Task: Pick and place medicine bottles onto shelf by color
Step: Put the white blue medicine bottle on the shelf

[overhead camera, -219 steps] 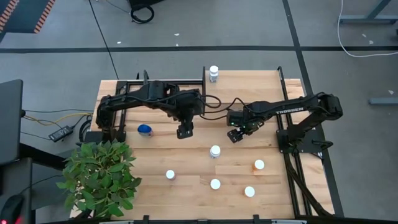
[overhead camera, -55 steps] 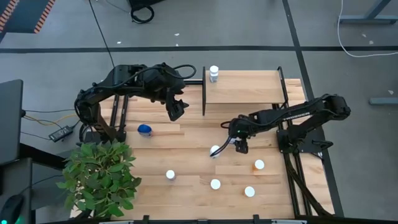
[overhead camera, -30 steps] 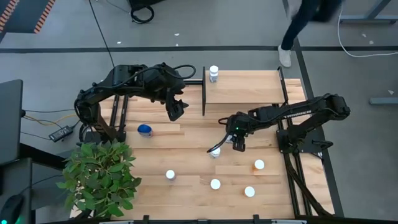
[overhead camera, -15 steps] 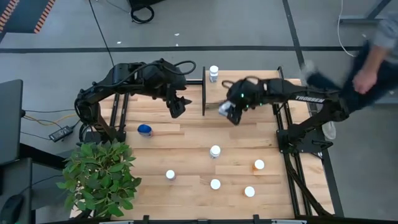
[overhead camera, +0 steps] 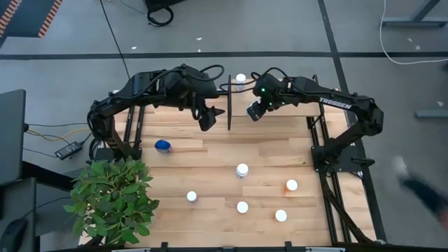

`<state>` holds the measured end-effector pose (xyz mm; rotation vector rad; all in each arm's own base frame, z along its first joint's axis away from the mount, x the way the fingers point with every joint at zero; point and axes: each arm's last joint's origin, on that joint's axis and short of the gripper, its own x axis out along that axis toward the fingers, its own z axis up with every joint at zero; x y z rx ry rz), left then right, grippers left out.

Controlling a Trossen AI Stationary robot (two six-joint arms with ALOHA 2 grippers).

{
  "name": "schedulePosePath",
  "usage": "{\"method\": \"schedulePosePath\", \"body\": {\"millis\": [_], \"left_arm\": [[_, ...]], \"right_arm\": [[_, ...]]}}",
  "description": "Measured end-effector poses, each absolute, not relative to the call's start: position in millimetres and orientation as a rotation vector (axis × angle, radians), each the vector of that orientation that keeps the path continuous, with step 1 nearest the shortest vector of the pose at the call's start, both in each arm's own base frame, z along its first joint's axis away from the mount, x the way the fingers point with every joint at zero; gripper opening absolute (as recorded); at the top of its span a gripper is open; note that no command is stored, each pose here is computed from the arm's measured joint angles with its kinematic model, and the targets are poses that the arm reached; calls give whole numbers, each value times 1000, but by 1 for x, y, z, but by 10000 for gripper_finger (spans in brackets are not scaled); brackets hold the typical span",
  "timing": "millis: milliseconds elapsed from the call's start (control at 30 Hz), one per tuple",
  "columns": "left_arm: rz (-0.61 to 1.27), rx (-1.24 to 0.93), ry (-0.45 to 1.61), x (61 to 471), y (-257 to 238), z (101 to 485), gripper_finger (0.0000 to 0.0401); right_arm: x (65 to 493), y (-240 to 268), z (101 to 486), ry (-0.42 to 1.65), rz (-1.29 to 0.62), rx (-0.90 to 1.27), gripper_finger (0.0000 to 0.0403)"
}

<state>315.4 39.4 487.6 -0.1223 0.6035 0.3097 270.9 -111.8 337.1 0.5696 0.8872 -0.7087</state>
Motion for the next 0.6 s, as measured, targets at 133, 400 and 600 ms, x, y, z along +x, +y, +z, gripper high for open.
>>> {"method": "schedulePosePath", "body": {"millis": [133,400,600], "left_arm": [[308,-120,618,319,39,484,282],[300,-95,623,322,39,483,282],[298,-91,621,322,39,483,282]], "right_arm": [[272,-115,340,854,-727,599,191],[284,-134,360,835,-753,580,191],[307,-148,353,1009,-760,555,192]]}}
